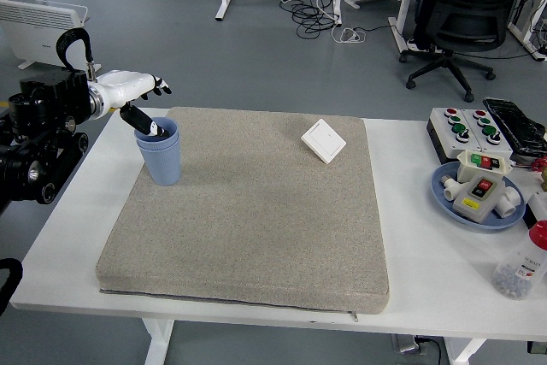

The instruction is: Push cup pick cup insert cup

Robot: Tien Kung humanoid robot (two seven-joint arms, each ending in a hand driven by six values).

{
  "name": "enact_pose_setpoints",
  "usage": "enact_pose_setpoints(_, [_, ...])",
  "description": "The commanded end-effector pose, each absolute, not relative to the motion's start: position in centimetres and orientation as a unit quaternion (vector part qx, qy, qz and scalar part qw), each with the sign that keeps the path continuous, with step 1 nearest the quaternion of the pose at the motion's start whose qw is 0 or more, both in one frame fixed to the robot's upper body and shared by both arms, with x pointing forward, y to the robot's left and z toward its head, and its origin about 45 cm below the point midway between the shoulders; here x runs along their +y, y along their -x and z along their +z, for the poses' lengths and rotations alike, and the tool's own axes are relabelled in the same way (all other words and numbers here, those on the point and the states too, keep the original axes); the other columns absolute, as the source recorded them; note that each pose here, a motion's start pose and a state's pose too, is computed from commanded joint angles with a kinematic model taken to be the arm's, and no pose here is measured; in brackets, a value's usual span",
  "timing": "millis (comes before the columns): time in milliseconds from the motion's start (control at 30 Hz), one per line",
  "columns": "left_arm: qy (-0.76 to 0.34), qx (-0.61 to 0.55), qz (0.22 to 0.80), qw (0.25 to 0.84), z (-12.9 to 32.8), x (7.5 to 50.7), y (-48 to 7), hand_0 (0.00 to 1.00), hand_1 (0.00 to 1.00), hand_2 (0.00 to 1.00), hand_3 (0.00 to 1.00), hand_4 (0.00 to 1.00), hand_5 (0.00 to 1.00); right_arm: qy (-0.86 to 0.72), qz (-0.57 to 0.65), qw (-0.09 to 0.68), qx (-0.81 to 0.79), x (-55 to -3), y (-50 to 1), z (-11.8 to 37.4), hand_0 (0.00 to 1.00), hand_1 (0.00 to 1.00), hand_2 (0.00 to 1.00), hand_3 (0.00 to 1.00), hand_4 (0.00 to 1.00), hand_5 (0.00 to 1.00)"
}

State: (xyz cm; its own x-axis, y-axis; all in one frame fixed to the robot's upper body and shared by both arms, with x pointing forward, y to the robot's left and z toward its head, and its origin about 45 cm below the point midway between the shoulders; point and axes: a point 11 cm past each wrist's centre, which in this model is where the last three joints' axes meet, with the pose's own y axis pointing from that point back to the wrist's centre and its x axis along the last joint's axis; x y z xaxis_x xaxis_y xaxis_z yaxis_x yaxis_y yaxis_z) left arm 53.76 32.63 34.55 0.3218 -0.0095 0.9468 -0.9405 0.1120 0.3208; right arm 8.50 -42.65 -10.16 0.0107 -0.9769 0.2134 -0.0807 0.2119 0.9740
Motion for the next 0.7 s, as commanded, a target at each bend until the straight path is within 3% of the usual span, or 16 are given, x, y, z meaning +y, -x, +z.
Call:
enact_pose_setpoints(33, [-0.542,-0.438,0.387,0.604,34.5,32.6,-53.8,0.731,0.822,0.965,0.963,0.992,0.461,-0.468,-0.418,0.536,-0.565,-42.6,-8.5,-10.2,0.774,0.679,0.674,0.566,0.127,0.468])
enact_pose_setpoints(67, [-0.540,-0.440,0.389,0.604,34.6,32.6,-53.8,0.825,0.889,0.998,0.998,0.998,0.481,-0.468,-0.419,0.536,-0.565,-42.6,-8.5,-10.2,0.774,0.678,0.675,0.566,0.127,0.467])
enact_pose_setpoints(333, [-0.520,-0.452,0.410,0.597,35.1,33.1,-53.8,0.830,0.887,0.998,0.997,0.998,0.515,-0.467,-0.419,0.536,-0.565,-42.6,-8.3,-10.2,0.774,0.679,0.675,0.566,0.127,0.467])
enact_pose_setpoints(433, [-0.455,-0.465,0.460,0.604,36.4,33.3,-53.7,0.830,0.887,0.998,0.997,0.998,0.515,-0.466,-0.421,0.536,-0.565,-42.5,-8.1,-10.3,0.774,0.679,0.675,0.566,0.127,0.467])
enact_pose_setpoints(467, [-0.429,-0.461,0.482,0.609,36.9,33.3,-53.6,0.763,0.811,0.902,0.839,0.754,0.603,-0.466,-0.421,0.536,-0.564,-42.5,-8.1,-10.3,0.774,0.678,0.675,0.566,0.127,0.467])
enact_pose_setpoints(633, [-0.330,-0.407,0.575,0.628,38.5,34.6,-52.8,0.763,0.811,0.902,0.839,0.754,0.603,-0.466,-0.421,0.537,-0.563,-42.4,-8.0,-10.3,0.774,0.678,0.675,0.566,0.127,0.467])
enact_pose_setpoints(667, [-0.315,-0.386,0.597,0.629,38.3,35.3,-52.3,0.780,0.814,0.883,0.811,0.614,0.958,-0.466,-0.422,0.536,-0.564,-42.4,-8.0,-10.3,0.774,0.678,0.675,0.566,0.127,0.466])
enact_pose_setpoints(700, [-0.301,-0.371,0.610,0.632,38.4,35.4,-52.1,0.780,0.814,0.883,0.811,0.614,0.958,-0.466,-0.422,0.535,-0.564,-42.4,-8.0,-10.3,0.774,0.678,0.675,0.566,0.127,0.466])
